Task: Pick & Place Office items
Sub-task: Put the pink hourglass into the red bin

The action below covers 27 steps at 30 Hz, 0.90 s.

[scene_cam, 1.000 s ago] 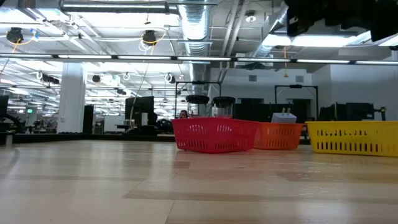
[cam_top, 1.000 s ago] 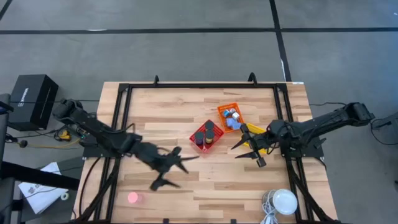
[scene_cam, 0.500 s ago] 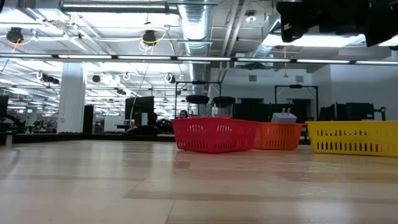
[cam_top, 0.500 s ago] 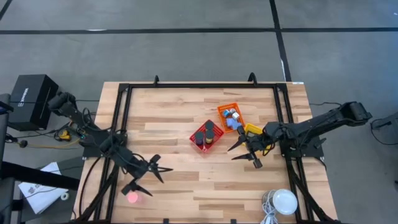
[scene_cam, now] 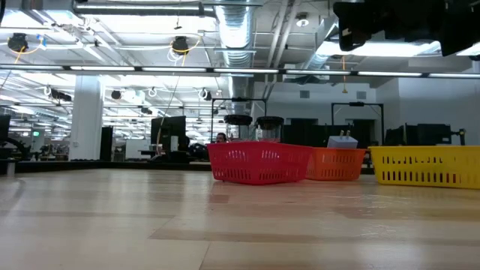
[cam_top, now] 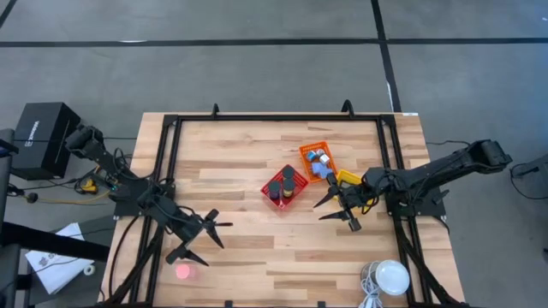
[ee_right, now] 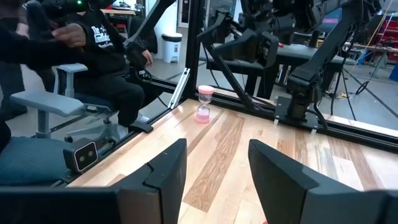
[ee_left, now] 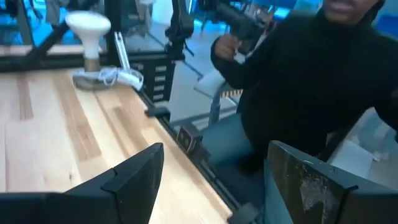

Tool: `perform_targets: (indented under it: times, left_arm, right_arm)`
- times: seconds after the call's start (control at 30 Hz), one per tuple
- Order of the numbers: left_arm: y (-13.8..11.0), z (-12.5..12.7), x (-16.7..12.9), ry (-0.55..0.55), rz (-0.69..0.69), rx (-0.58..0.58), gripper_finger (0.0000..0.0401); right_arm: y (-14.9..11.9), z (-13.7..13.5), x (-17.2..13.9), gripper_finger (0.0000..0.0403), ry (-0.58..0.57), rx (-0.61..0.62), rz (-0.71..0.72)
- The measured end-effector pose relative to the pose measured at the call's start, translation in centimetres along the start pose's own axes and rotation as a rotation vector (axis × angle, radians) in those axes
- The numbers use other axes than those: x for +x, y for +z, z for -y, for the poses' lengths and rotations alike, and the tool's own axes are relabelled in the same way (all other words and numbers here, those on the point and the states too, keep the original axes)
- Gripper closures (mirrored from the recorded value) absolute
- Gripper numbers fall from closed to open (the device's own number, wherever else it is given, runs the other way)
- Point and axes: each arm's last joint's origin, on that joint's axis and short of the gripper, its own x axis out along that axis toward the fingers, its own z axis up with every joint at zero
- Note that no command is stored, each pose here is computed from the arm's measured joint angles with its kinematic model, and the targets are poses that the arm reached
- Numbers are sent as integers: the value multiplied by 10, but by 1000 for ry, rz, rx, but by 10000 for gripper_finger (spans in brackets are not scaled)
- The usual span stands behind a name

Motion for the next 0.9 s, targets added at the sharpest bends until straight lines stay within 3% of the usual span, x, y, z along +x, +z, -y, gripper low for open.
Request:
perform_targets:
  times: [0.2, 0.47, 0.77, 0.9]
  left_arm:
    - [5, -1, 0, 59, 64, -24, 116]
    - [-2, -14, 12, 340, 68, -122, 116]
    - [37, -5, 40, 274, 79, -4, 158]
    - [35, -5, 50, 292, 10, -130, 179]
  right_arm:
    - [0, 0, 0, 236, 0, 0, -2]
    - [0, 0, 0, 238, 0, 0, -2]
    - [0, 0, 0, 235, -1, 0, -2]
    - [-1, 0, 0, 238, 0, 3, -13]
